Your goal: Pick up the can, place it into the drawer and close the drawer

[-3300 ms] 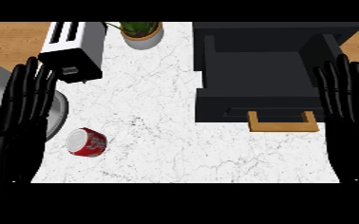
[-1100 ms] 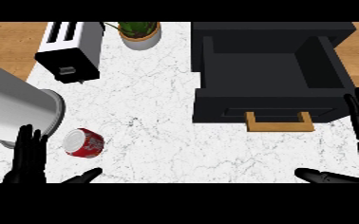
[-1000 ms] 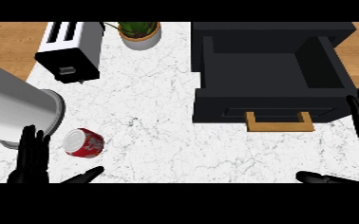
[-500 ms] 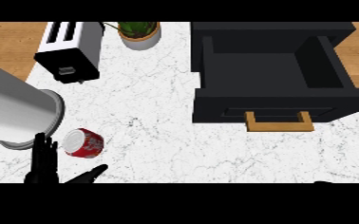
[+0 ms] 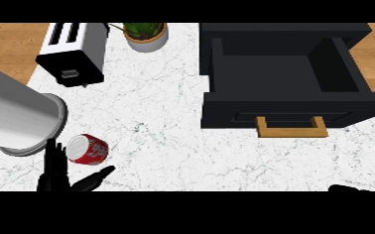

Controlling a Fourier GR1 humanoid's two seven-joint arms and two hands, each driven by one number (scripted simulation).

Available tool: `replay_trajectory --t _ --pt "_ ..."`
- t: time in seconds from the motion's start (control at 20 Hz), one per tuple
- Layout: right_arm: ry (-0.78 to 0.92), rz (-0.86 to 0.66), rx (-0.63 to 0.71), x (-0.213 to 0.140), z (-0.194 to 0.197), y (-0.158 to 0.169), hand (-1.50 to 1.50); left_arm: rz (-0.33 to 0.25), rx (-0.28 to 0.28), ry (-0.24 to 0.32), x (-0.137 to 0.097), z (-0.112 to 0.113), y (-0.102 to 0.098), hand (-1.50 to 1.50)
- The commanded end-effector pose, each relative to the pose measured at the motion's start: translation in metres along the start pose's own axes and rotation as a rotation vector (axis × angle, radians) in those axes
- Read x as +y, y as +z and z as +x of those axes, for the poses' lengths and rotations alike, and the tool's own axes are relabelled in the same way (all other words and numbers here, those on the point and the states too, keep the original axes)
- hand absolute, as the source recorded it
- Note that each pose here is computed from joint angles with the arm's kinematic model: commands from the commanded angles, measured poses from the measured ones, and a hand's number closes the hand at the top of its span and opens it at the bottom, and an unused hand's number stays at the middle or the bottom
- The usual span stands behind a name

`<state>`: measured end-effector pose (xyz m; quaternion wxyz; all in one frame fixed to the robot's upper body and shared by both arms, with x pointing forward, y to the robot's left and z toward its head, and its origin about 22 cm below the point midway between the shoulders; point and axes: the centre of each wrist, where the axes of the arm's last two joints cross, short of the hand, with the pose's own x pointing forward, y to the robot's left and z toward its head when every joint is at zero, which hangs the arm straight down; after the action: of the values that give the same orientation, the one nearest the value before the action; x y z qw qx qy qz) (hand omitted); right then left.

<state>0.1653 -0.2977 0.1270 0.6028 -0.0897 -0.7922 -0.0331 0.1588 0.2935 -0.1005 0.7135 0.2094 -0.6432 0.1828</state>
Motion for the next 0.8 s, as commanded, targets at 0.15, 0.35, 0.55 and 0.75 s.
replay_trajectory --t 0.15,0.35,0.55,0.75 --pt "-0.008 0.017 -0.006 -0.01 0.006 0.024 -1.5 0.028 0.02 0.022 -0.001 -0.027 -0.006 -1.5" --pt "0.025 -0.002 0.005 -0.009 0.012 0.007 -1.5 0.03 0.028 0.03 0.02 -0.035 -0.035 -1.5" --pt "-0.002 0.019 -0.014 -0.007 0.009 -0.014 -1.5 -0.008 0.004 0.033 0.014 -0.03 -0.044 -1.5" --pt "0.04 0.012 -0.001 0.009 0.01 -0.011 -1.5 -0.032 -0.015 0.015 0.017 -0.035 -0.067 -1.5"
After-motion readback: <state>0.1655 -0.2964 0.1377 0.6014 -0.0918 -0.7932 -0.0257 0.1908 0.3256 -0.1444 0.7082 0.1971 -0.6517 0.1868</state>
